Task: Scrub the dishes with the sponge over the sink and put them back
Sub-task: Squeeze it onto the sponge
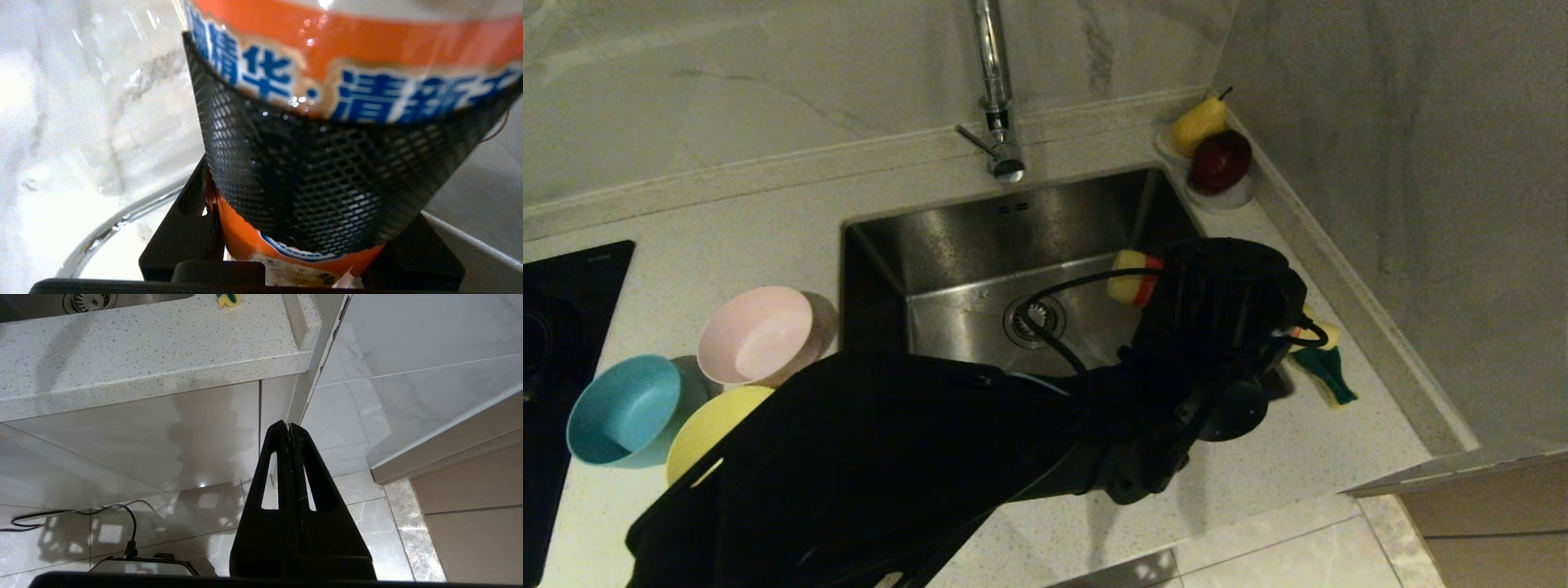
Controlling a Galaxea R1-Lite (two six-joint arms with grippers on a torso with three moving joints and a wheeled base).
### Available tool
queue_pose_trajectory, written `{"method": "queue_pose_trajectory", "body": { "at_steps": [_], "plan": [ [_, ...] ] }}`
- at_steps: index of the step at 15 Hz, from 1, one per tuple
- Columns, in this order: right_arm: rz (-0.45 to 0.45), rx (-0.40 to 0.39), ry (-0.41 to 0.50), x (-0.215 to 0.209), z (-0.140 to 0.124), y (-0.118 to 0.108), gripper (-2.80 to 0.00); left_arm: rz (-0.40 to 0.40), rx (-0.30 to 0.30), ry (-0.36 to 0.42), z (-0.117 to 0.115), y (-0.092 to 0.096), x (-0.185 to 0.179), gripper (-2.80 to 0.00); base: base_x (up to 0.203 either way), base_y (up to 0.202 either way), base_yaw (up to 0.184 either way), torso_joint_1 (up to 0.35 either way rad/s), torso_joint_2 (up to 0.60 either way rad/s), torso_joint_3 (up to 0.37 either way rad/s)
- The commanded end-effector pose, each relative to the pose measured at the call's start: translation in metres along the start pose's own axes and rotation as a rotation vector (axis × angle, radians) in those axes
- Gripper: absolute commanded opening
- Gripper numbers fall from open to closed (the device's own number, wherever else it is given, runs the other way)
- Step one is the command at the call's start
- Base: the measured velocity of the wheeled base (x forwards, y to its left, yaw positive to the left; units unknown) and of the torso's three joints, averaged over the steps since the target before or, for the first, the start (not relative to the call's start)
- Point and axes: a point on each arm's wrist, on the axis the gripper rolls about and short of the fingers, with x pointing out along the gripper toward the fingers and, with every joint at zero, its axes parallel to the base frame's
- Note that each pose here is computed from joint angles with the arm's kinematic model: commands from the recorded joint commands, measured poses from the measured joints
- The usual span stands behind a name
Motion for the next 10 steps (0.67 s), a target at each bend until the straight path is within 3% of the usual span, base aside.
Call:
{"method": "queue_pose_trajectory", "body": {
  "at_steps": [1, 3, 10],
  "plan": [
    [0.000, -0.001, 0.001, 0.000, 0.000, 0.000, -2.80, -0.003, 0.004, 0.026, 0.010, -0.012, 0.007, -2.80, 0.000, 0.000, 0.000, 0.000, 0.00, 0.000],
    [0.000, -0.001, 0.001, 0.000, 0.000, 0.000, -2.80, 0.001, -0.022, 0.070, 0.016, -0.019, 0.011, -2.80, 0.000, 0.000, 0.000, 0.000, 0.00, 0.000],
    [0.000, -0.001, 0.001, 0.000, 0.000, 0.000, -2.80, 0.011, -0.033, 0.086, 0.019, -0.023, 0.012, -2.80, 0.000, 0.000, 0.000, 0.000, 0.00, 0.000]
  ]
}}
